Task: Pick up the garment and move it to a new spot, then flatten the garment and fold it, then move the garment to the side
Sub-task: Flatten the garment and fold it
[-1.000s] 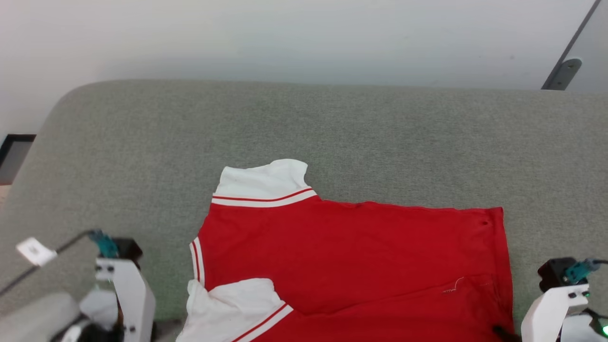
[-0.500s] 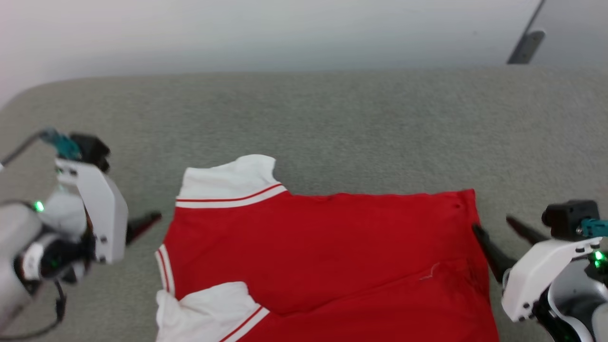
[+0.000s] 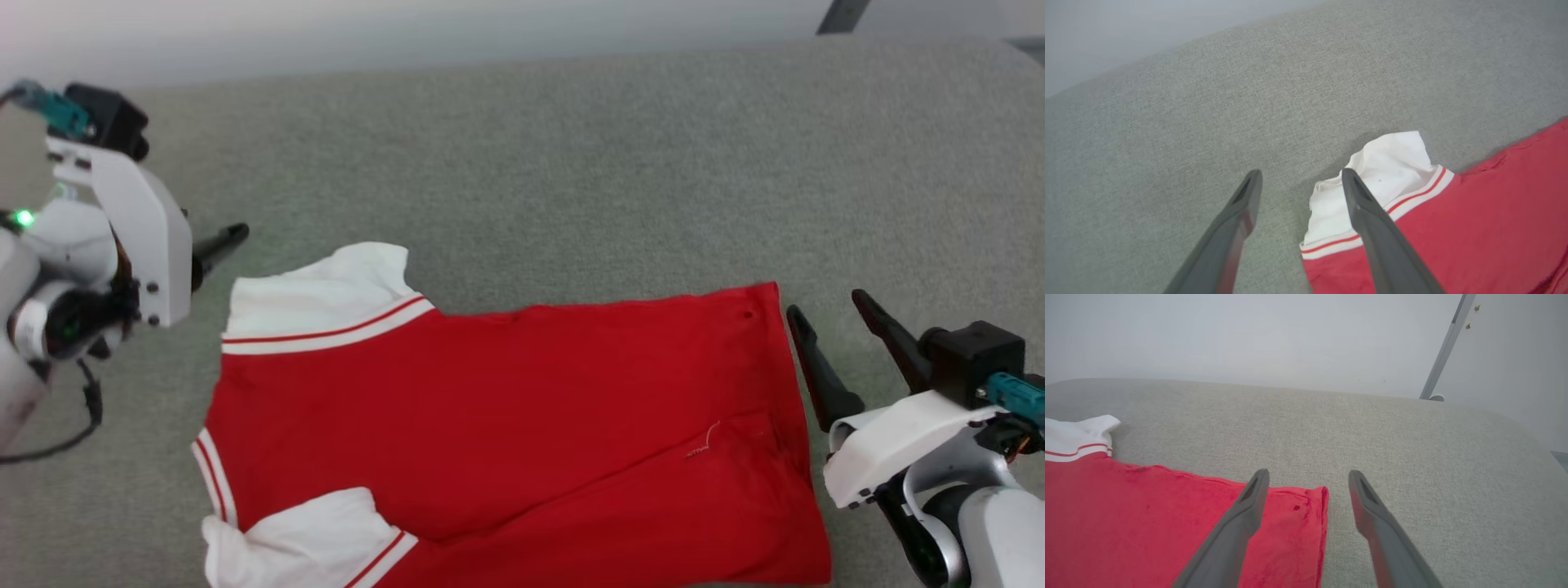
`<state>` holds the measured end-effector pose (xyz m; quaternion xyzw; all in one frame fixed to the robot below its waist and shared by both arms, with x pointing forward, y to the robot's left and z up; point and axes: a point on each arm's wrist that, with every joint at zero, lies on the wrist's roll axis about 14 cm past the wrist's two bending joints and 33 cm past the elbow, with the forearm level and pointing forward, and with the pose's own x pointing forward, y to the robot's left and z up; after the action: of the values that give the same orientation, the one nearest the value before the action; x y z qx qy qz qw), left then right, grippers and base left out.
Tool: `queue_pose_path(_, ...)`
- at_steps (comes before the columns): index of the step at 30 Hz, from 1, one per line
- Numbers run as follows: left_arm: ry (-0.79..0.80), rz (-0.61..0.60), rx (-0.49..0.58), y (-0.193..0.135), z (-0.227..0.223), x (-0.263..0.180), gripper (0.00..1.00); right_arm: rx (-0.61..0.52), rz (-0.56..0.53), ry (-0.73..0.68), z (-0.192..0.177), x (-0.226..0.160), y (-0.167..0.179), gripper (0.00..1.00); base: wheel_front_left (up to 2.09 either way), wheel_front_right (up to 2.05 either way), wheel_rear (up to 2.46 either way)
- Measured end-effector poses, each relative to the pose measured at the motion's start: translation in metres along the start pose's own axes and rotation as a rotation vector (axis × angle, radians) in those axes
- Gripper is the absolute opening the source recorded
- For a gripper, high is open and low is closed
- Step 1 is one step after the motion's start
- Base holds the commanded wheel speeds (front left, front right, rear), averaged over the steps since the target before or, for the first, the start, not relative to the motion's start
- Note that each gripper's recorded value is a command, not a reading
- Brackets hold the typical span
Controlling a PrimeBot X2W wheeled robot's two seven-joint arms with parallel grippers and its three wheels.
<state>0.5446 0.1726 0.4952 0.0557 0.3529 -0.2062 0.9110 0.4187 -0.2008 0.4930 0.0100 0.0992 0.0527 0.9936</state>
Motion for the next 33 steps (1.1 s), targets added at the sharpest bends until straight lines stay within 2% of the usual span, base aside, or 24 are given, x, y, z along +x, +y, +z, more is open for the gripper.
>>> queue_pose_path(8, 0.177, -0.038, -0.052, -0.006, -0.025, 0.04, 1.0, 0.01, -0.025, 0.044, -0.018, 0.009, -0.008, 1.0, 0.0, 0.0, 0.0)
queue_pose_path(15, 0.319, -0.059, -0.08, -0.014, -0.051, 0.055, 1.0, 0.019, -0.046, 0.073, -0.029, 0.01, -0.014, 1.0, 0.0, 0.0, 0.0)
queue_pose_path(29, 0.386, -0.051, -0.06, -0.013, -0.073, 0.066, 1.0, 0.019, -0.043, 0.071, -0.028, 0.017, -0.013, 1.0, 0.0, 0.0, 0.0)
queue_pose_path(30, 0.39, -0.053, -0.061, -0.013, -0.074, 0.066, 0.72, 0.02, -0.043, 0.07, -0.027, 0.017, -0.013, 1.0, 0.0, 0.0, 0.0)
queue_pose_path(32, 0.399, -0.058, -0.069, -0.015, -0.077, 0.067, 0.0, 0.02, -0.043, 0.069, -0.025, 0.018, -0.013, 1.0, 0.0, 0.0, 0.0)
queue_pose_path(33, 0.403, -0.065, -0.063, -0.016, -0.078, 0.067, 0.0, 0.02, -0.044, 0.07, -0.025, 0.018, -0.013, 1.0, 0.0, 0.0, 0.0)
